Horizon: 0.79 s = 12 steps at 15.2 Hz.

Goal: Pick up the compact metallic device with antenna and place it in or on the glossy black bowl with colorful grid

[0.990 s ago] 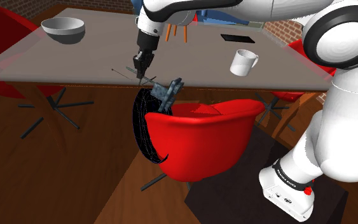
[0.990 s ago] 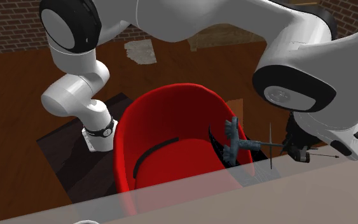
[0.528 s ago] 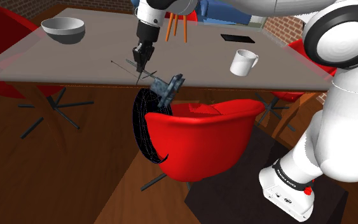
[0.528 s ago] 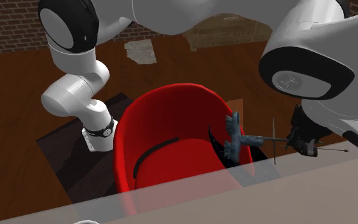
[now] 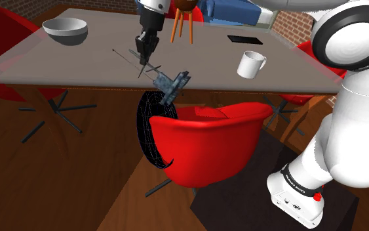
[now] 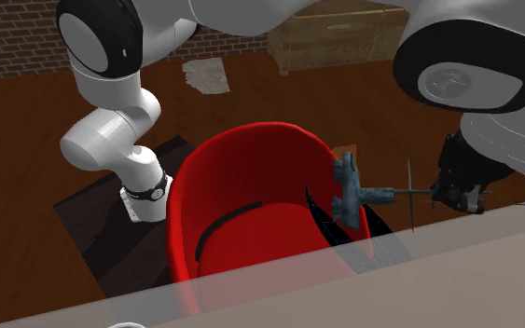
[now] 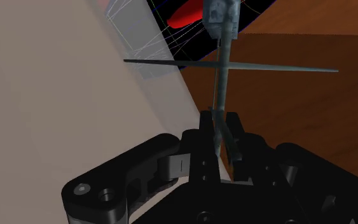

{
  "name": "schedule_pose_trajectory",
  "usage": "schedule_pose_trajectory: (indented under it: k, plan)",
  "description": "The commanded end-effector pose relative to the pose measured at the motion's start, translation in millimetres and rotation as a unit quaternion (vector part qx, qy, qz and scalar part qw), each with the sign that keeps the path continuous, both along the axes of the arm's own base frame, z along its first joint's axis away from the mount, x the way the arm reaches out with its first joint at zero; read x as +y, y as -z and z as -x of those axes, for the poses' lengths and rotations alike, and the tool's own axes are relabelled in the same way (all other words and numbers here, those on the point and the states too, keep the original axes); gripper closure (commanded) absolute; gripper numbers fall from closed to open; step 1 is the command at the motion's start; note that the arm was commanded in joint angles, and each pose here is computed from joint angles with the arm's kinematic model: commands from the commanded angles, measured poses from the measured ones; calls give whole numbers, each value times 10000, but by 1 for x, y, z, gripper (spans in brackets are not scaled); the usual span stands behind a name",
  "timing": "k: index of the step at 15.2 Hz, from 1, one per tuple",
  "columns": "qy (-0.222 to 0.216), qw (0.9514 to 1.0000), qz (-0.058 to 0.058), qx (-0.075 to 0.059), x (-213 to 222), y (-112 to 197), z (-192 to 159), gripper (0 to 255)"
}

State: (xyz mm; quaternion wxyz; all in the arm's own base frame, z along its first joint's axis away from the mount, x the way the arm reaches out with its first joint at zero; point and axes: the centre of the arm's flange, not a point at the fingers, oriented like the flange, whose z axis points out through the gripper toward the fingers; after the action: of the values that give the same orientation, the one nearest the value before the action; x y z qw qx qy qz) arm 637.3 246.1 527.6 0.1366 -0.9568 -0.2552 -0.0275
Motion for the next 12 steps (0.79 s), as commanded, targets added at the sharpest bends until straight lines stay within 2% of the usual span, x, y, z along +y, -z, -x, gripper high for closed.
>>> schedule_pose_trajectory:
  k: [1, 3, 9, 12]
  plan:
    - [0, 10000, 0, 0, 0, -12, 0, 255]
    - [0, 10000, 0, 0, 0, -19, 0, 255]
    - [0, 10000, 0, 0, 16, -19, 80, 255]
    - [0, 10000, 0, 0, 16, -3, 80, 255]
